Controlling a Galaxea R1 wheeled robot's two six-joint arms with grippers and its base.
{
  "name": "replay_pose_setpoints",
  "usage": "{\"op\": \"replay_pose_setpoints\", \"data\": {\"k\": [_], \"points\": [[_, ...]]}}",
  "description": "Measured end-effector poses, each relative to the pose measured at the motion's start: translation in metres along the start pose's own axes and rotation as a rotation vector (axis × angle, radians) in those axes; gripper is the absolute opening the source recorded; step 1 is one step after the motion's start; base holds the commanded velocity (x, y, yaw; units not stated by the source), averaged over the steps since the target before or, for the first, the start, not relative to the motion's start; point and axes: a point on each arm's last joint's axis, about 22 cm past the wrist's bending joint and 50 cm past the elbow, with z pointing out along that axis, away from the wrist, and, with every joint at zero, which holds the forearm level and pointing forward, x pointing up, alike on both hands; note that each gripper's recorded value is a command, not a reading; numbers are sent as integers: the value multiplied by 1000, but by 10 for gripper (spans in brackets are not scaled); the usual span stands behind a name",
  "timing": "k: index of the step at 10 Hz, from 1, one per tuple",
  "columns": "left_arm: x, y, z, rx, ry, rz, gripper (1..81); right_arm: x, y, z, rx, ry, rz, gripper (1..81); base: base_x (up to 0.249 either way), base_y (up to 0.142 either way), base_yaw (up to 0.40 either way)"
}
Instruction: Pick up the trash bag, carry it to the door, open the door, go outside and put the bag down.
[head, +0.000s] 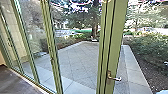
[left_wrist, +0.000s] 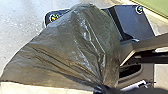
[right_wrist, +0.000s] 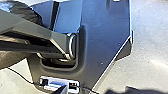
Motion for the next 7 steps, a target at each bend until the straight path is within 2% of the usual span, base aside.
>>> {"op": "replay_pose_setpoints", "data": {"k": [4,7], "points": [[-2,2,0,-2,-2,4,10,3,-2,1,3,6,-3,811,0,0,116],[-2,1,0,-1,-4,5,10,6,-2,1,3,9,-3,811,0,0,0]]}}
